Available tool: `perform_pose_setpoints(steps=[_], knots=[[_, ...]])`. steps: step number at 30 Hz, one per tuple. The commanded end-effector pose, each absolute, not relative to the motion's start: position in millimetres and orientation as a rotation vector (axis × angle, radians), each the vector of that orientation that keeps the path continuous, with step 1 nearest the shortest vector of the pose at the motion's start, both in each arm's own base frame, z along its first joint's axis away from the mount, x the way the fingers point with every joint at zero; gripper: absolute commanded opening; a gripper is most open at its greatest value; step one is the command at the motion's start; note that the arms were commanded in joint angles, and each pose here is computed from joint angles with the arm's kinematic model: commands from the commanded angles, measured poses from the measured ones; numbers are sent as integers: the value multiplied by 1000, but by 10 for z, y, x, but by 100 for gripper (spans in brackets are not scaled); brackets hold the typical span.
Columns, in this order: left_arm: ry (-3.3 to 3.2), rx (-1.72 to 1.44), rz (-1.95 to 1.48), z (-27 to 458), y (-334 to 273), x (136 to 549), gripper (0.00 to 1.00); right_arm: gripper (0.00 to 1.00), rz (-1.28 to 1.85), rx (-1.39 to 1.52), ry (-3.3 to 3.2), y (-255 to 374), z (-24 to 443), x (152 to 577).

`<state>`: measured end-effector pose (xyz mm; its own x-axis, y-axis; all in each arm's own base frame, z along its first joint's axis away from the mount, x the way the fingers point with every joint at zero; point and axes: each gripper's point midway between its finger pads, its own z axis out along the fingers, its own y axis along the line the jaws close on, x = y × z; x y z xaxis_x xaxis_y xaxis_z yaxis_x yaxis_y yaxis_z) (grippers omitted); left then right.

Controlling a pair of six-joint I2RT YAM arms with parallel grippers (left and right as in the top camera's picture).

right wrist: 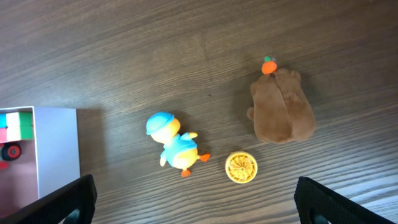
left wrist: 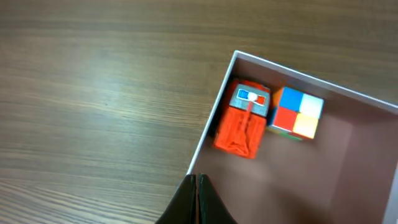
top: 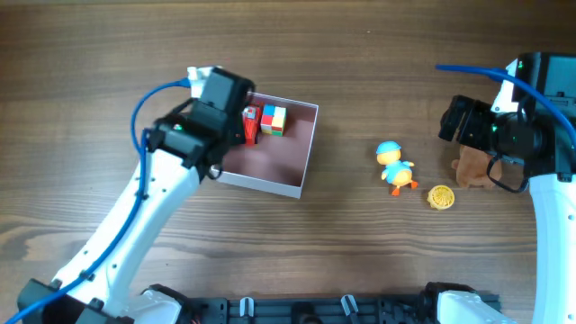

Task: Pack container

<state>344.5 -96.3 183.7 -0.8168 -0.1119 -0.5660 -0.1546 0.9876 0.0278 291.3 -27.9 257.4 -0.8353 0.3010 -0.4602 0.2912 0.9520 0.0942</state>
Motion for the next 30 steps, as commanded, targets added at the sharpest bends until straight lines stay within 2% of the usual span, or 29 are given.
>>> perform_pose_setpoints(steps=[1, 9, 13, 23, 30], knots=[[2666, -110, -44, 1557, -1205, 3400, 4, 100, 47, 396, 2632, -252, 2546, 2926], [2944, 99, -225, 788, -1898, 3118, 4, 100, 45, 395, 2638, -253, 2539, 2913], [3039, 185, -347, 567, -2178, 2935, 4, 100, 40, 397, 2637, -259, 2539, 2913], [3024, 384, -890, 756, -2958, 2589, 4, 100, 40, 395, 2637, -259, 2540, 2915], [2984, 431, -990, 830, -3108, 2560, 4, 100, 40, 396, 2637, -259, 2540, 2914]])
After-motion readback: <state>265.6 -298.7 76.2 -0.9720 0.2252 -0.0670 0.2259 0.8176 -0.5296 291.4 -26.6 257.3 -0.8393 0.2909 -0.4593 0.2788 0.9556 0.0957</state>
